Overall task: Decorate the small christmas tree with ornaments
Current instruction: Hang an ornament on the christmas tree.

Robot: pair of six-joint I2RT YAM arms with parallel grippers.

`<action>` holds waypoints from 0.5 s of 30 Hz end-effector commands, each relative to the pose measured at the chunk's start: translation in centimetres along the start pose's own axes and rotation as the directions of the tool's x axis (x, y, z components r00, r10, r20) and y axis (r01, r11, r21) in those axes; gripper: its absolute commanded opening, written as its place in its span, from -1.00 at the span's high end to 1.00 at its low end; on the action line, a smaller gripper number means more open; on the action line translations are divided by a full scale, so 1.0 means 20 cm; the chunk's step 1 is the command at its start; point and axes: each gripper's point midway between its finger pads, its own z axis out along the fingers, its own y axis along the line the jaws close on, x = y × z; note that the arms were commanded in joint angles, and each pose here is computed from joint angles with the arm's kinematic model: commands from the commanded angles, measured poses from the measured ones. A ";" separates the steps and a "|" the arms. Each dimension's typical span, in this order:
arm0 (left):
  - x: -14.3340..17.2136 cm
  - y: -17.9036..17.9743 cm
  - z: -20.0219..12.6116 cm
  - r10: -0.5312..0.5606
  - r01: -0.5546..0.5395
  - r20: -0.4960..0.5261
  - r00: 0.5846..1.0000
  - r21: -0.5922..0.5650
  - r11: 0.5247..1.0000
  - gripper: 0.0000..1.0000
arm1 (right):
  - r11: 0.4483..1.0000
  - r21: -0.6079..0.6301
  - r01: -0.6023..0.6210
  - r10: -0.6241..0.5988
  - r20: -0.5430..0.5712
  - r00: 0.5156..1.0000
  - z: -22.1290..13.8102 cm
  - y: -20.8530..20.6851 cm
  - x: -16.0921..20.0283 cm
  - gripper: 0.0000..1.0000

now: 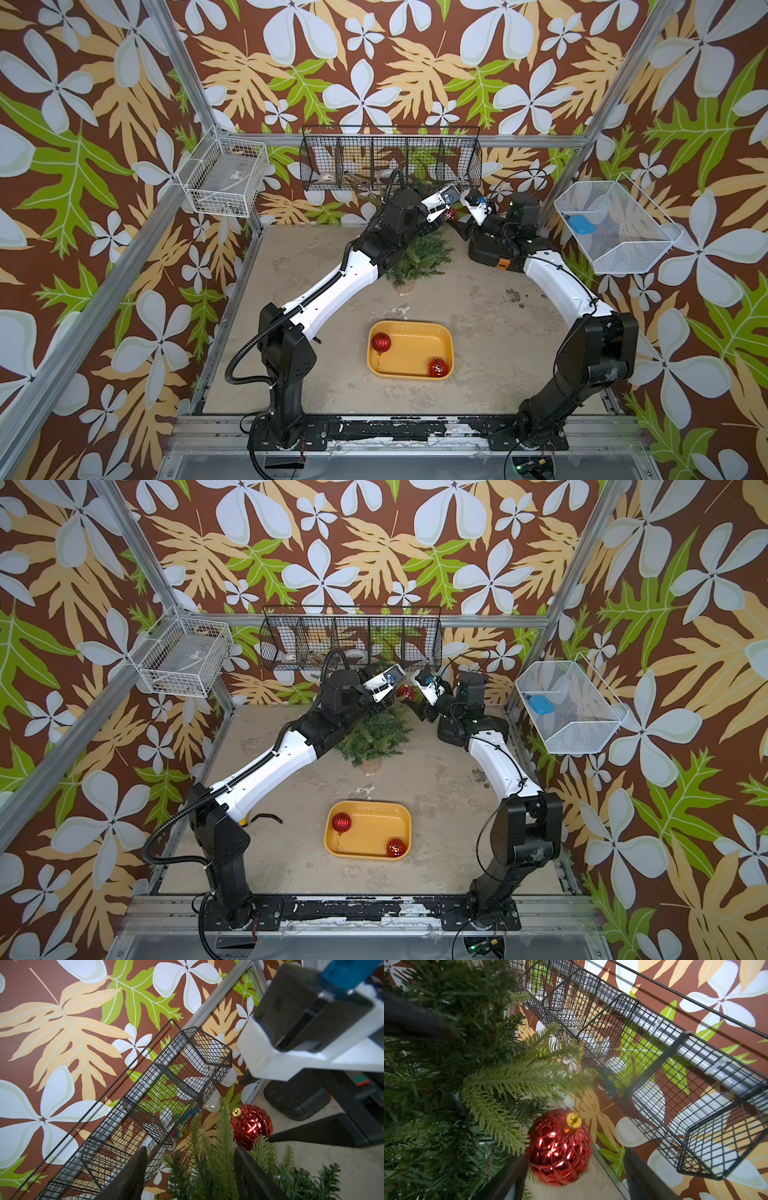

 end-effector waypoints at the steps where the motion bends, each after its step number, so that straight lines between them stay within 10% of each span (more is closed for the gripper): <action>1: -0.03 0.04 -0.01 -0.035 0.036 0.022 0.999 -0.022 0.999 -0.34 | 1.000 0.011 0.001 -0.001 0.017 1.000 -0.02 -0.01 -0.05 -0.55; 15: -0.21 0.09 -0.40 -0.330 0.319 0.107 0.938 0.107 0.942 -0.31 | 0.963 0.136 -0.234 0.229 0.051 0.972 -0.30 0.02 -0.20 -0.69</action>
